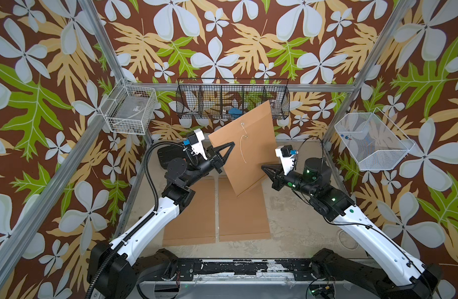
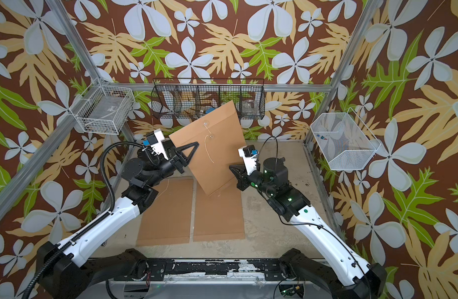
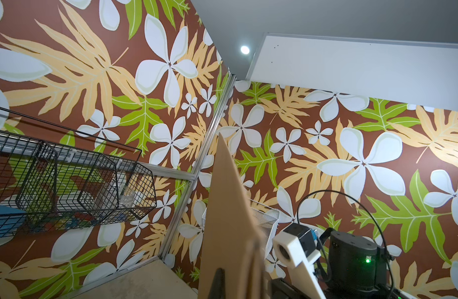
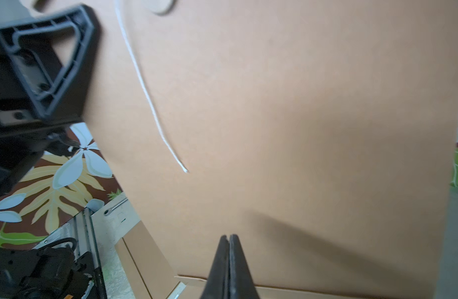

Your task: Open the file bag

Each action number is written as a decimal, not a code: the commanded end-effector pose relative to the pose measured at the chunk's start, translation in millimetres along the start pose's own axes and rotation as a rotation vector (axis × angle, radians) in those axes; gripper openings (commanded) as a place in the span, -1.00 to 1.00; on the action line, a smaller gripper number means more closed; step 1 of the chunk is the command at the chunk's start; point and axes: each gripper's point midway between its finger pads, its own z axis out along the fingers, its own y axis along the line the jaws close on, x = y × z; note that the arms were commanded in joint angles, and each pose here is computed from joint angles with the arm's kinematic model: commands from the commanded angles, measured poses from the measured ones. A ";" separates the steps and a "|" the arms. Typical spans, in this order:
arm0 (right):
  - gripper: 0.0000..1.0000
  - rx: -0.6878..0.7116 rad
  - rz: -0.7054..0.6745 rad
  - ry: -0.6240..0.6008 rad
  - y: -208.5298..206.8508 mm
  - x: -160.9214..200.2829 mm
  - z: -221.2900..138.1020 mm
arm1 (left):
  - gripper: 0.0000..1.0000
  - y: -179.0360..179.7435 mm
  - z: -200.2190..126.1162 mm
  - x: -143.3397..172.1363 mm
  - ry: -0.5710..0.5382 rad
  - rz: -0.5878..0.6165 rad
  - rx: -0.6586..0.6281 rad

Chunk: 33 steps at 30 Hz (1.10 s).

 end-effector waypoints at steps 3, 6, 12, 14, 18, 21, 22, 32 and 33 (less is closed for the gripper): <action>-0.60 -0.120 -0.084 -0.050 25.3 -33.6 -1.4 | -1.00 2.5 2.3 12.9 0.038 0.013 0.022; -0.48 -0.179 -0.094 -0.031 33.4 -40.7 10.5 | -1.00 3.2 2.3 20.7 0.051 0.009 0.041; -0.34 -0.214 -0.088 -0.001 32.4 -35.0 36.9 | -1.00 -8.9 1.7 26.5 0.067 -0.001 0.126; -0.27 -0.235 -0.083 -0.004 34.1 -33.9 42.0 | -1.00 -12.8 1.7 29.3 0.081 -0.010 0.154; -0.23 -0.262 -0.075 0.007 37.8 -30.9 48.1 | -1.00 -20.5 -0.4 33.2 0.095 -0.027 0.206; -0.21 -0.271 -0.071 0.007 38.8 -30.6 49.9 | -1.00 -24.0 -0.8 36.0 0.108 -0.040 0.233; -0.21 -0.272 -0.070 0.004 38.6 -31.2 50.2 | -1.00 -24.3 -1.2 37.2 0.110 -0.040 0.238; -0.56 -0.260 -0.045 -0.024 35.1 -34.7 55.7 | -1.00 -31.2 -3.0 36.2 0.098 -0.074 0.287; -0.63 -0.253 -0.044 -0.027 34.2 -35.1 55.3 | -1.00 -31.3 -3.4 35.7 0.095 -0.071 0.286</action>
